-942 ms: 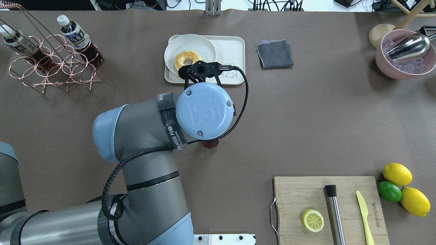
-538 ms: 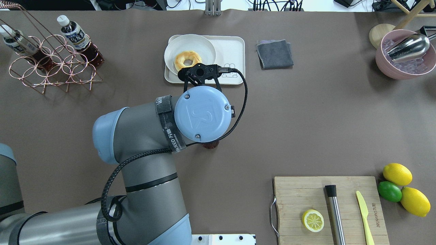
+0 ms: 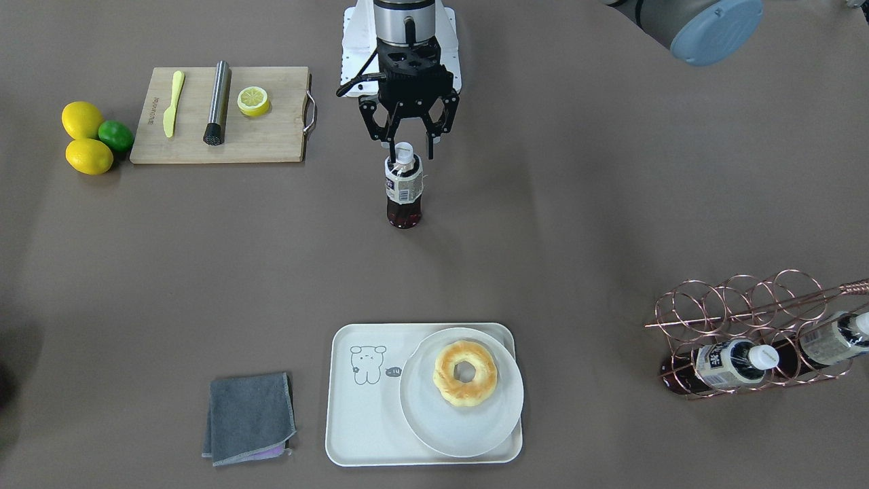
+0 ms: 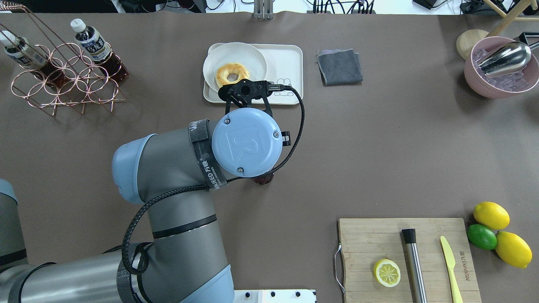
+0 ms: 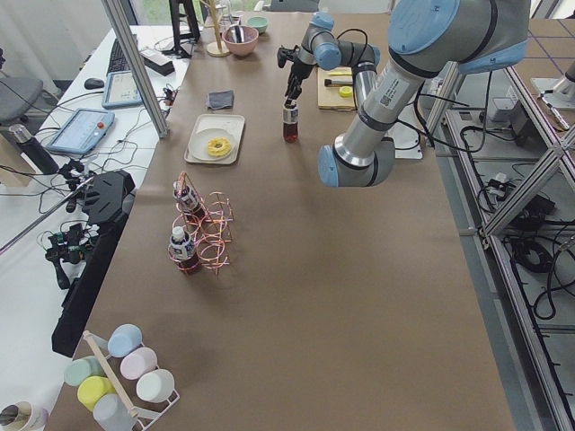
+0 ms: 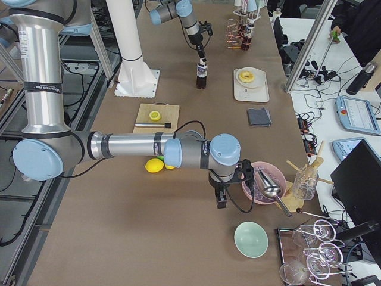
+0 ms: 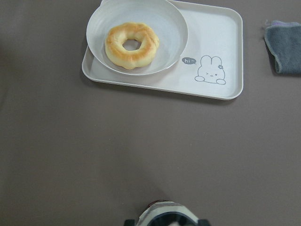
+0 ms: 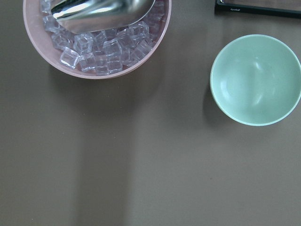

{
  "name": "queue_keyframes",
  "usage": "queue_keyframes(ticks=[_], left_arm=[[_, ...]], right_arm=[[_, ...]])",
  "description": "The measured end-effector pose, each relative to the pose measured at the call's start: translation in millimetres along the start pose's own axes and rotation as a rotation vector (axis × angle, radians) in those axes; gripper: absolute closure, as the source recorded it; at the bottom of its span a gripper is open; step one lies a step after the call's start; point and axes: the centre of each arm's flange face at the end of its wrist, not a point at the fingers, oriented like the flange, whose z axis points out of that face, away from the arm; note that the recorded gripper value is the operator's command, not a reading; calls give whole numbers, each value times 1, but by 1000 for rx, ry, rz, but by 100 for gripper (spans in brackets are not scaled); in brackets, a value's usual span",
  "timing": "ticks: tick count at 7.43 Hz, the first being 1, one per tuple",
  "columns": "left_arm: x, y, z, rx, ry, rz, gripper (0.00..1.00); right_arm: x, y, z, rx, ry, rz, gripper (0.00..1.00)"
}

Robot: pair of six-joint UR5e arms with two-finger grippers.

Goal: Place tea on tray
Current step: 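Carry the bottle toward the tray and set it down in front of it, then open the left gripper and withdraw the left arm toward the rack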

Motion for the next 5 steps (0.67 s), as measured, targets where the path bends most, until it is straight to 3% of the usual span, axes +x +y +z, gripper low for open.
queue_keyframes(ticks=[3,5], left_arm=[[-2,-4,-12,7,24,31,2],[-29,-28,-33,40,59,74,2]], right_arm=[[-1,-3,-1,2,2,0,0],[-2,-5,-3,6,3,-6,0]])
